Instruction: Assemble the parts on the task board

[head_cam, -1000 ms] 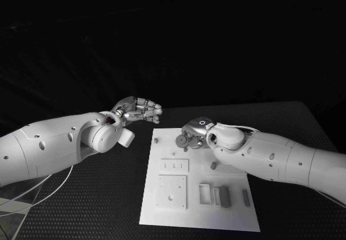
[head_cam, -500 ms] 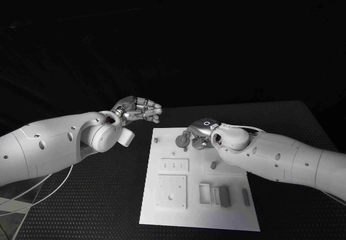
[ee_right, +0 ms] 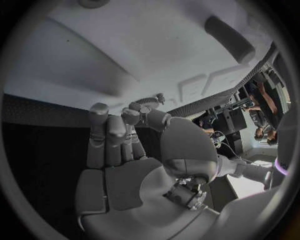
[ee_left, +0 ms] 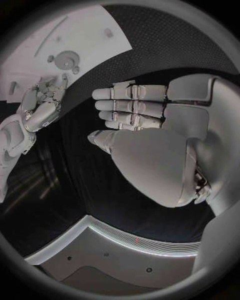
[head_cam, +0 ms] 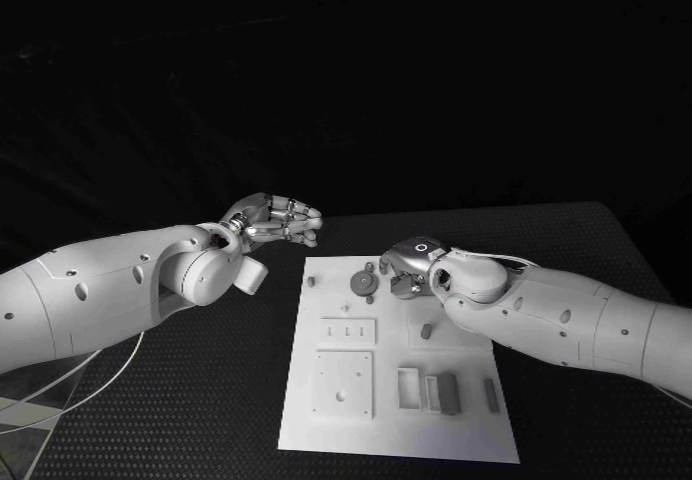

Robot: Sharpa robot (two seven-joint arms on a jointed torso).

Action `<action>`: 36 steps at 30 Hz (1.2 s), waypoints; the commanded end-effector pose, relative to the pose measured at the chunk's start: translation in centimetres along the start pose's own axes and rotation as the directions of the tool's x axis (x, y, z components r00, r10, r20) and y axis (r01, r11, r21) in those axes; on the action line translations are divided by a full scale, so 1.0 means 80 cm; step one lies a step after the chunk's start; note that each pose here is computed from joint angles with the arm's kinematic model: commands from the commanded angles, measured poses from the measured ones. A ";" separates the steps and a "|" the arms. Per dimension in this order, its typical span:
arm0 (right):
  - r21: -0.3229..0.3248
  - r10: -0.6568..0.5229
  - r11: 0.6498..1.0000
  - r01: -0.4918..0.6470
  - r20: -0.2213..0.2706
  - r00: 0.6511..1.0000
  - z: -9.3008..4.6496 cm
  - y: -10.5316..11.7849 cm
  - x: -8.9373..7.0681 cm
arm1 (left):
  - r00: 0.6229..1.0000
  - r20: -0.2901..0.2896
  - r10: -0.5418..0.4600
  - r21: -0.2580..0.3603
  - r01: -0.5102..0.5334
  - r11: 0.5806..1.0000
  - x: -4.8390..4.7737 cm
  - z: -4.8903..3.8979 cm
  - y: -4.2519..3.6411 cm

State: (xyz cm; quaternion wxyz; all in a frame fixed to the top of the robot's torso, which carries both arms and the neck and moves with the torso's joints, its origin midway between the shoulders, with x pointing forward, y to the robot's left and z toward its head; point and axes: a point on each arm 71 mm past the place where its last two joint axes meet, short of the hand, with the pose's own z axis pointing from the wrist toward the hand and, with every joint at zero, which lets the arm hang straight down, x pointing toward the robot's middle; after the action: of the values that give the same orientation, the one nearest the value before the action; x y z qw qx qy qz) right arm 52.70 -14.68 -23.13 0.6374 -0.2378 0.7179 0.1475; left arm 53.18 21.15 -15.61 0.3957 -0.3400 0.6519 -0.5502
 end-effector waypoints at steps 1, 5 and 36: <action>-0.023 0.053 0.998 -0.051 0.122 0.991 -0.005 -0.002 -0.015 | 1.000 -0.006 -0.004 0.009 0.004 1.000 0.000 0.000 -0.0013; -0.052 0.114 0.993 -0.106 0.201 0.973 -0.015 -0.007 -0.038 | 1.000 -0.002 -0.004 0.009 0.004 1.000 -0.004 -0.002 -0.0007; 0.014 0.379 0.922 -0.386 0.161 0.911 -0.094 -0.175 -0.056 | 1.000 -0.018 -0.005 0.020 0.005 1.000 -0.018 -0.004 0.0060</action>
State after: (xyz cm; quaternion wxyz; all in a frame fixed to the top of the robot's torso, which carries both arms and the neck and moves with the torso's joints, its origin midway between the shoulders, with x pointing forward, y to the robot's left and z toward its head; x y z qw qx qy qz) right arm 54.34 -29.77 -16.09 0.6768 -0.0543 0.6901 0.2505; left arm 53.60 22.87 -15.94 0.3975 -0.3413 0.6499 -0.5506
